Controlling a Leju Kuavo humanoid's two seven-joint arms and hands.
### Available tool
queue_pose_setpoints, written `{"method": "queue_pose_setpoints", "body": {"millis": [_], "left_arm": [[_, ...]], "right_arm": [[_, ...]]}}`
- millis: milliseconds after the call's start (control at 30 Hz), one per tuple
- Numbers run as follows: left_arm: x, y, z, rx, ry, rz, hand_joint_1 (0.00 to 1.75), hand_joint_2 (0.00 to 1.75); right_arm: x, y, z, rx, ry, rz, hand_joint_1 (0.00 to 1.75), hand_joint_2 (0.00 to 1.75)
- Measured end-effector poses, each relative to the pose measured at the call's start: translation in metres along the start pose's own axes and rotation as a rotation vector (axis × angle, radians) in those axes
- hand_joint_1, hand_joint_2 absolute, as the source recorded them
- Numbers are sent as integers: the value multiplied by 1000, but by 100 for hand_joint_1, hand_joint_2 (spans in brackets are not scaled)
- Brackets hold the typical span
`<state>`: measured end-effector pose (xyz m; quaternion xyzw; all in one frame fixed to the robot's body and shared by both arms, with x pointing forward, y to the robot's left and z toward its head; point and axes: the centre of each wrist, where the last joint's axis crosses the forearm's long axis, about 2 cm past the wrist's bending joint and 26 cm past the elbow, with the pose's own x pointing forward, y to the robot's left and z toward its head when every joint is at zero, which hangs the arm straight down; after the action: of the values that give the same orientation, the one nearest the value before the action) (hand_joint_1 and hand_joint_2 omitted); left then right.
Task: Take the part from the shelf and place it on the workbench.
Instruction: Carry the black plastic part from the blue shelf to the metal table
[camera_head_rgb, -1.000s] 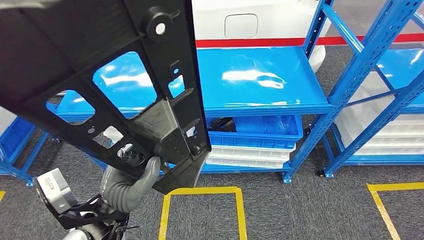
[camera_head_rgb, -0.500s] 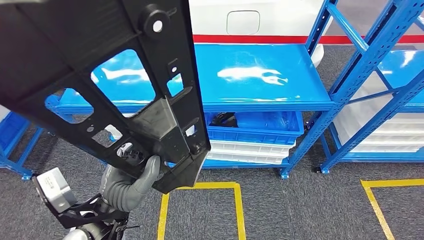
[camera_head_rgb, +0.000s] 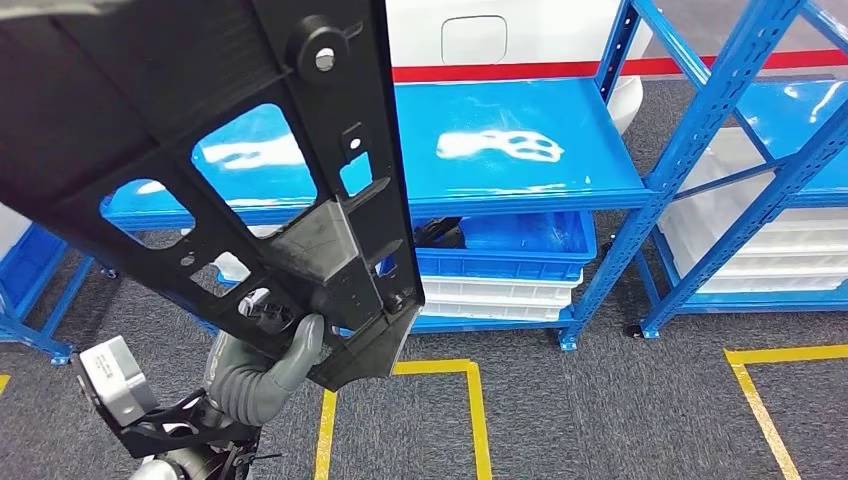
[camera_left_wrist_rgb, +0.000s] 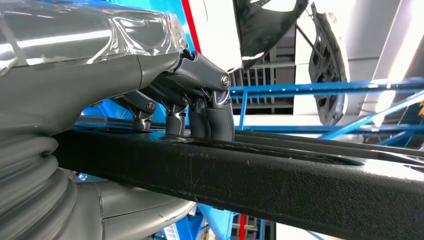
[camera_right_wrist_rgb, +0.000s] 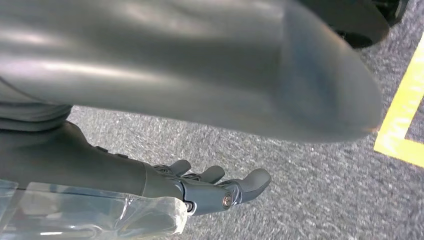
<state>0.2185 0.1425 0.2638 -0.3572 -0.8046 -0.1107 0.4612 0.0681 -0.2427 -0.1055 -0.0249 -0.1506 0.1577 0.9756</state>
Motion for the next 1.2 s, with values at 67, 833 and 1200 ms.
{"method": "queue_pose_setpoints", "body": {"millis": [67,833,1200], "left_arm": [[0,0,0,1,1,1,175,175],[-2,-1,1,3,10,21,175,175],[-3,0,0,7,17,29,175,175]], "right_arm": [[0,0,0,0,0,0,0,0],[1,-2,0,-2,-1,2,0,0],[-1,-2,0,1,-10,4,0,0]]}}
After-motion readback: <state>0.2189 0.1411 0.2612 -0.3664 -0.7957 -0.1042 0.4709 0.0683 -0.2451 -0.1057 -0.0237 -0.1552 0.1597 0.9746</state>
